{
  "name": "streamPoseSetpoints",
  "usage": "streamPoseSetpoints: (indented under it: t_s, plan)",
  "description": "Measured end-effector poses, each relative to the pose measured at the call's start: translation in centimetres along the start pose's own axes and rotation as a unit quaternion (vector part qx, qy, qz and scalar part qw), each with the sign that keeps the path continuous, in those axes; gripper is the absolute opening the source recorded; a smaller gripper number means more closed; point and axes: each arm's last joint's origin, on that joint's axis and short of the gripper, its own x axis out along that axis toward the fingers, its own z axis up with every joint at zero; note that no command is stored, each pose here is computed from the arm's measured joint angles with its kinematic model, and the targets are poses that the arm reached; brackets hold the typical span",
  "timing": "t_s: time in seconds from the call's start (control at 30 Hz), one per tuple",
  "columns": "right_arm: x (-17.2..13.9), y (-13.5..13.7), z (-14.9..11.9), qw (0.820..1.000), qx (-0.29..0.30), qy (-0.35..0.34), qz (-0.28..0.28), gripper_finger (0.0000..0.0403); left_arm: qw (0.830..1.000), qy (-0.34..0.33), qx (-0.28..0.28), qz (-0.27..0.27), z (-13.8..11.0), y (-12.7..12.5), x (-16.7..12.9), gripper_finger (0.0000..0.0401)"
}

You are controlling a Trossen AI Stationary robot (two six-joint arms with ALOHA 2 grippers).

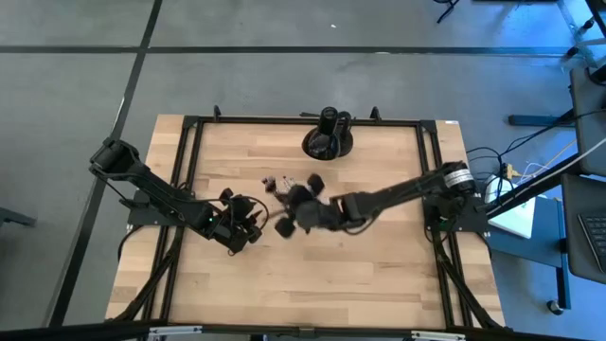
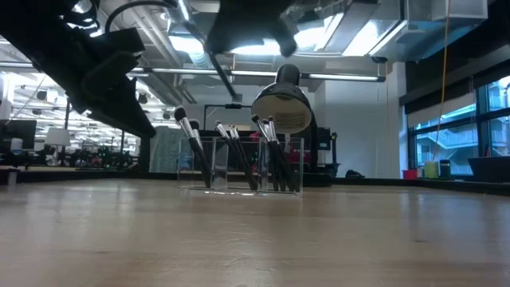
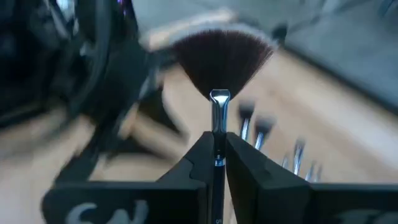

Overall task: Pick & Place Makeup Supplies
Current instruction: Put the makeup brush into the transparent organizer

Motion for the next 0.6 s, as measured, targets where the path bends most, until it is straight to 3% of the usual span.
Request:
streamPoseSetpoints:
  t_s: [0.23, 0.43, 0.6]
  plan:
    - [2.9, -2.2, 2.7, 0.996, -0.03, -0.085, -0.021, 0.0035, 1.0, 0.012, 0.001, -0.006, -0.1, 0.0, 0.0, 0.0143]
    - [7.0, -2.5, 0.5, 0.994, -0.068, -0.08, -0.006, 0.0035, 1.0, 0.009, 0.005, 0.001, -0.1, 0.1, 0.0, 0.0143]
    - [8.1, -2.5, -0.5, 0.994, -0.072, -0.076, -0.013, 0.0036, 1.0, 0.017, 0.006, -0.004, -0.2, 0.1, 0.0, 0.0143]
